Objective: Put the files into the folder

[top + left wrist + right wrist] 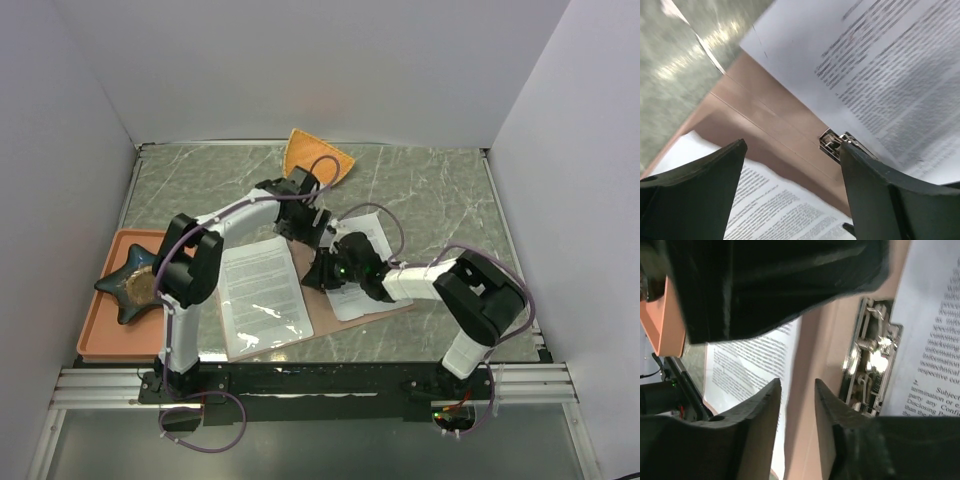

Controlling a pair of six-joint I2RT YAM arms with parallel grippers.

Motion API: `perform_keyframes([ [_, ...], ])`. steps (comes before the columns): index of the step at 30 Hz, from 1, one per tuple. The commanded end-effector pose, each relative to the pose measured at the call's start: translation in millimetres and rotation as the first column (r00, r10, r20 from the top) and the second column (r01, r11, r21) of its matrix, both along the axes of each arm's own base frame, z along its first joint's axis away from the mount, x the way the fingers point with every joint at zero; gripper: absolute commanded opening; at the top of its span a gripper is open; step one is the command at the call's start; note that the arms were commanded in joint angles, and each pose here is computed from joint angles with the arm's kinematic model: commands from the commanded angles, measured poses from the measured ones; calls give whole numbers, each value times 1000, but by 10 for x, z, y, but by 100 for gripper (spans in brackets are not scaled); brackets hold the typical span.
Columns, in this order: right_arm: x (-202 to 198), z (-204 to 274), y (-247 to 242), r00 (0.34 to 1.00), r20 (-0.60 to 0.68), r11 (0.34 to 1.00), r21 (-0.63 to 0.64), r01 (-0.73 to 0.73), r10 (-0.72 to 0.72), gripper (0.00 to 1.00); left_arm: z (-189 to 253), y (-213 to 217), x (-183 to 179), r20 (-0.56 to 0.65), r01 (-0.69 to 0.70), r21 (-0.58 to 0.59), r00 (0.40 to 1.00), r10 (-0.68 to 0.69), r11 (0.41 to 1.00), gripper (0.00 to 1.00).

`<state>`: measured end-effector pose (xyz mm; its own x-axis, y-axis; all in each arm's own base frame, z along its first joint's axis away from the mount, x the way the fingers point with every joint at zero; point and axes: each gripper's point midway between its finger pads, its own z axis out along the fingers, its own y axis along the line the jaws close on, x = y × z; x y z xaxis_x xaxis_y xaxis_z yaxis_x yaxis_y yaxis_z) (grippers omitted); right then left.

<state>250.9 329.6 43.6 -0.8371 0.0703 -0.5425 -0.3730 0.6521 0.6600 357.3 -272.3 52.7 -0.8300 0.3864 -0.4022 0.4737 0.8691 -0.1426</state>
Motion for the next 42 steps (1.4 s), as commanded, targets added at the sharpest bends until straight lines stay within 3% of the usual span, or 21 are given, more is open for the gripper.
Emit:
perform_keyframes([
  [1,64,344,99,994,96,998,-55,-37,42,46,685,-64,210,78,35,-114,997,-26,993,84],
  [3,97,444,116,994,105,996,-88,-30,39,49,976,-37,311,103,36,-169,995,-18,985,87],
  [7,162,626,90,985,167,981,-195,-17,50,99,1441,106,456,164,35,-227,986,3,973,96],
  [12,324,841,-130,970,242,938,-334,87,-4,99,1725,636,424,199,-21,-246,977,72,969,99],
  [15,397,900,-231,976,198,905,-392,163,-89,99,1677,1017,230,170,-52,-251,981,97,967,96],
  [17,362,757,-328,990,114,873,-470,131,-87,100,1593,1227,24,149,-65,-239,984,102,969,96],
  [21,480,726,-385,993,96,878,-467,103,-66,100,1403,1681,-200,132,-107,-230,981,140,967,96],
  [24,553,709,-450,989,138,817,-564,123,-53,100,1267,1818,-395,88,-102,-240,988,126,965,99],
  [25,523,543,-432,992,116,774,-625,103,-39,95,1231,1845,-433,84,-87,-241,990,110,967,97],
  [28,516,385,-394,996,85,754,-653,72,-22,66,1147,1911,-552,56,-74,-264,994,92,962,92],
  [42,340,15,-282,1000,-3,757,-653,0,-2,60,835,2009,-741,19,-86,-300,995,96,950,87],
])
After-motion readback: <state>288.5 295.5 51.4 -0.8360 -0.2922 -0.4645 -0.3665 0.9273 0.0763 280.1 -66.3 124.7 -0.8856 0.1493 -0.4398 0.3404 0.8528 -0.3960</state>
